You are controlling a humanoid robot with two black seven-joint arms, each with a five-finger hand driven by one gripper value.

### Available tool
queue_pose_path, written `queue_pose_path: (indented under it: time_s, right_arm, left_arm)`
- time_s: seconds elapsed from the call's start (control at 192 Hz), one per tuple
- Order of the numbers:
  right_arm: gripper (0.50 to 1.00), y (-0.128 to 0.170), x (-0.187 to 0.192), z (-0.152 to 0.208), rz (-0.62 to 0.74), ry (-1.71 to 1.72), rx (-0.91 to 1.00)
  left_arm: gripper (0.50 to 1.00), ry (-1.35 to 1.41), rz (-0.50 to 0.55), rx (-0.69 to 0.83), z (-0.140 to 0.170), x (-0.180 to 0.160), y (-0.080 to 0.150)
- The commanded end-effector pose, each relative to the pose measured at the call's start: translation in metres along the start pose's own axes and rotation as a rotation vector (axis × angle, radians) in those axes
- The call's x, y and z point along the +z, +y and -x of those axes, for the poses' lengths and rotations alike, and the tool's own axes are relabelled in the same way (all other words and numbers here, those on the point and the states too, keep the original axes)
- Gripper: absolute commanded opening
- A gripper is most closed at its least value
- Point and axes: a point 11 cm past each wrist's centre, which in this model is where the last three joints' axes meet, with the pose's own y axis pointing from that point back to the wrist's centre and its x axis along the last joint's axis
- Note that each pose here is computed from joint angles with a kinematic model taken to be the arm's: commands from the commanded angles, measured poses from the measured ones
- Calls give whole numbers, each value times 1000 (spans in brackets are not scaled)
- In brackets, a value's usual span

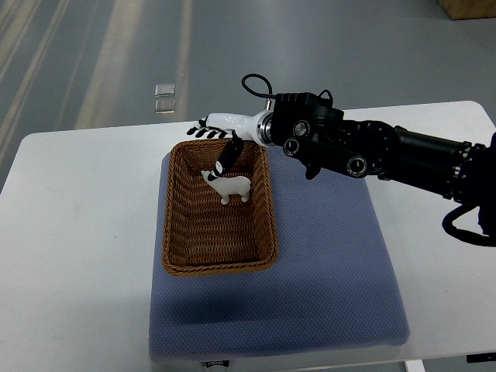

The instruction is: Place white bear in brown basket with right hand

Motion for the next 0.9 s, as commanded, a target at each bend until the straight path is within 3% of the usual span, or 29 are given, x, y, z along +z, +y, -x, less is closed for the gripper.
queue_pose_path:
  time_s: [0.0, 0.068, 0.276, 0.49, 0.693, 0.896]
  right_arm:
    - [909, 5, -20, -22, -81, -93, 60]
    - [913, 12, -16, -36, -120, -172, 100]
    - [913, 43, 73, -57, -248, -736, 351]
    - [921, 65, 145, -35, -372, -1300, 504]
    - [924, 76, 169, -30, -498, -1635, 592]
    - [924, 78, 172, -29, -555, -1731, 591]
  left_arm:
    - [1000, 0, 0, 0, 0, 0, 0]
    - [1000, 0, 0, 0, 0, 0, 0]
    - [1000, 2, 1, -2, 1, 0, 0]
    - [1000, 2, 1, -2, 1, 0, 0]
    - [1000, 2, 1, -2, 1, 0, 0]
    - [1000, 2, 1, -2, 2, 0, 0]
